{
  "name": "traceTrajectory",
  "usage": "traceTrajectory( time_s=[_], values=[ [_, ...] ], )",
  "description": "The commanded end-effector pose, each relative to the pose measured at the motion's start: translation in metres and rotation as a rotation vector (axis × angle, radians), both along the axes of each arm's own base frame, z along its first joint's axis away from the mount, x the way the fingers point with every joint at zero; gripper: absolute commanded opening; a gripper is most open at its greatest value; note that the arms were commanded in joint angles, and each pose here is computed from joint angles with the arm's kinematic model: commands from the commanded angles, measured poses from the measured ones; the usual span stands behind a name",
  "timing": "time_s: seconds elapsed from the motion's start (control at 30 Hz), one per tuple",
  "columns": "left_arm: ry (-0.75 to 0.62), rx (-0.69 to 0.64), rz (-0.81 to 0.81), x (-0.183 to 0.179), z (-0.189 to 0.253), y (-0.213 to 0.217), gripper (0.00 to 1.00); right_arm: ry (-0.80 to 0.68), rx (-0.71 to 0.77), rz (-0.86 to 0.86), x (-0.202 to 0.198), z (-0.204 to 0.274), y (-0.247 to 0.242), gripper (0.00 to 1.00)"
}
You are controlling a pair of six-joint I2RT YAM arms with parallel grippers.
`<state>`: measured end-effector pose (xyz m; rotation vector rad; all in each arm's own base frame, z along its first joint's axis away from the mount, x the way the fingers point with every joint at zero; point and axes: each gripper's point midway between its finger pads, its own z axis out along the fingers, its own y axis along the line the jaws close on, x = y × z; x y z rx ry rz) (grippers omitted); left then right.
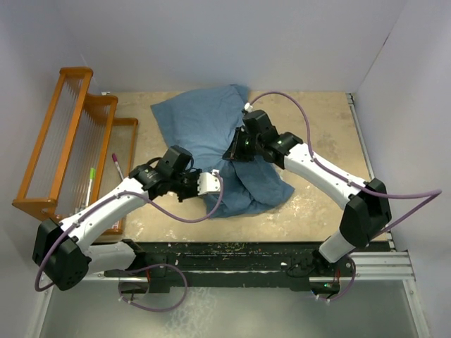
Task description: Remove the pillowcase from the pillow
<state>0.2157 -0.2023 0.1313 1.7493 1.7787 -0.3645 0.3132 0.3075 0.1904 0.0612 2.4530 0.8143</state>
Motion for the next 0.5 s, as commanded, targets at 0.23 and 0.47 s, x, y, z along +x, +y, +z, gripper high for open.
traceTrajectory(
  time_s=[0.23, 0.47],
  values=[
    [-0.025, -0.242, 0.033, 0.026, 0.070, -0.034, 0.00, -0.143, 0.062, -0.001, -0.008, 0.043, 0.001, 0.00],
    [-0.052, -0.283, 0.062, 0.046, 0.101, -0.041, 0.00, -0.093, 0.003, -0.085, -0.042, 0.002, -0.044, 0.24]
  ],
)
